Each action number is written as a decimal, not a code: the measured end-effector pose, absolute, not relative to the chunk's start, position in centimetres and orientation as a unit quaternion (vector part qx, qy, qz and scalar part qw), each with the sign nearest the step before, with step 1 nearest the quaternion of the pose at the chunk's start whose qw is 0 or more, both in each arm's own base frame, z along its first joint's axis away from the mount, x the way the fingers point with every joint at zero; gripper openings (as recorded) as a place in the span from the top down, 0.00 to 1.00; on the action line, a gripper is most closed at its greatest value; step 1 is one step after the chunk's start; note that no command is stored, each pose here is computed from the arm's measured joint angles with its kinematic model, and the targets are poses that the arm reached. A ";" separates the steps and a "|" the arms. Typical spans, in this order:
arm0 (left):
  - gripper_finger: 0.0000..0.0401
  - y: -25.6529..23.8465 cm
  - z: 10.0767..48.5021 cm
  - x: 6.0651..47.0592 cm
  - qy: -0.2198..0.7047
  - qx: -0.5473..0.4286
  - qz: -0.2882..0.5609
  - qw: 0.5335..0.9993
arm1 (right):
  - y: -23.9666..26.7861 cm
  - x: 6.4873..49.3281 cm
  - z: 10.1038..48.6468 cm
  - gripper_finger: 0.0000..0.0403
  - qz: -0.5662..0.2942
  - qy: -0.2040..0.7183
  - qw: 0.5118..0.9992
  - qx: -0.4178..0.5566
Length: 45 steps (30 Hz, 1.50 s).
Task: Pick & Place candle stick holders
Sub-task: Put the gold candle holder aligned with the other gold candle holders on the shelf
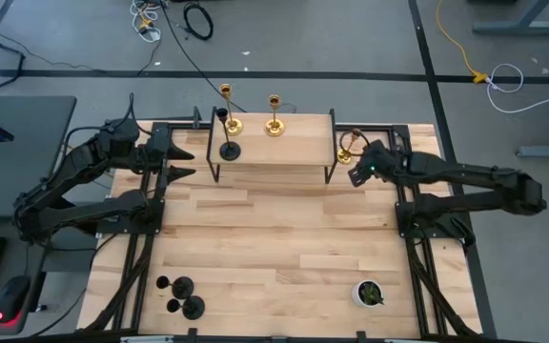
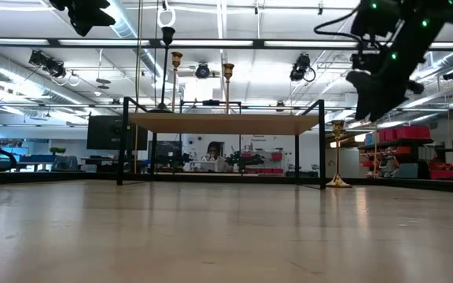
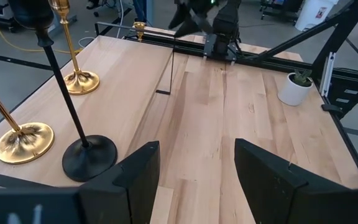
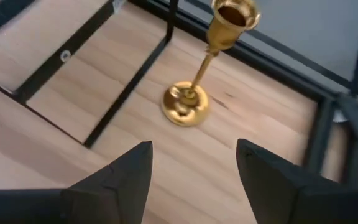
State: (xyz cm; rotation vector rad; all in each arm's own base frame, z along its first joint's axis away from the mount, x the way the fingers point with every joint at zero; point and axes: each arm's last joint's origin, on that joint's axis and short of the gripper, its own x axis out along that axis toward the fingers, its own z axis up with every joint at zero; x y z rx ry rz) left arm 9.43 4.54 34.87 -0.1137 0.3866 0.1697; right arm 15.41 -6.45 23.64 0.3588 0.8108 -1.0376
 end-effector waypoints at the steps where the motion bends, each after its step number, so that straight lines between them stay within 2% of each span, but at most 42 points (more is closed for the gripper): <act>1: 0.48 4.5 34.9 9.4 0.192 -0.056 0.084 0.976 | -6.4 15.3 22.9 0.42 -0.479 0.365 0.780 0.169; 9: 0.48 4.5 34.9 9.4 0.192 -0.056 0.084 0.976 | -6.7 15.3 18.9 0.42 -0.511 0.289 0.796 0.149; 24: 0.48 4.5 34.9 9.4 0.192 -0.048 0.083 0.977 | -7.3 15.5 17.2 0.42 -0.537 0.168 0.813 0.149; 35: 0.48 4.5 34.9 9.4 0.192 -0.047 0.082 0.977 | -7.9 15.7 17.6 0.42 -0.525 0.130 0.826 0.157; 45: 0.48 4.5 34.9 9.4 0.192 -0.047 0.082 0.977 | -9.1 16.4 16.9 0.42 -0.529 0.133 0.824 0.156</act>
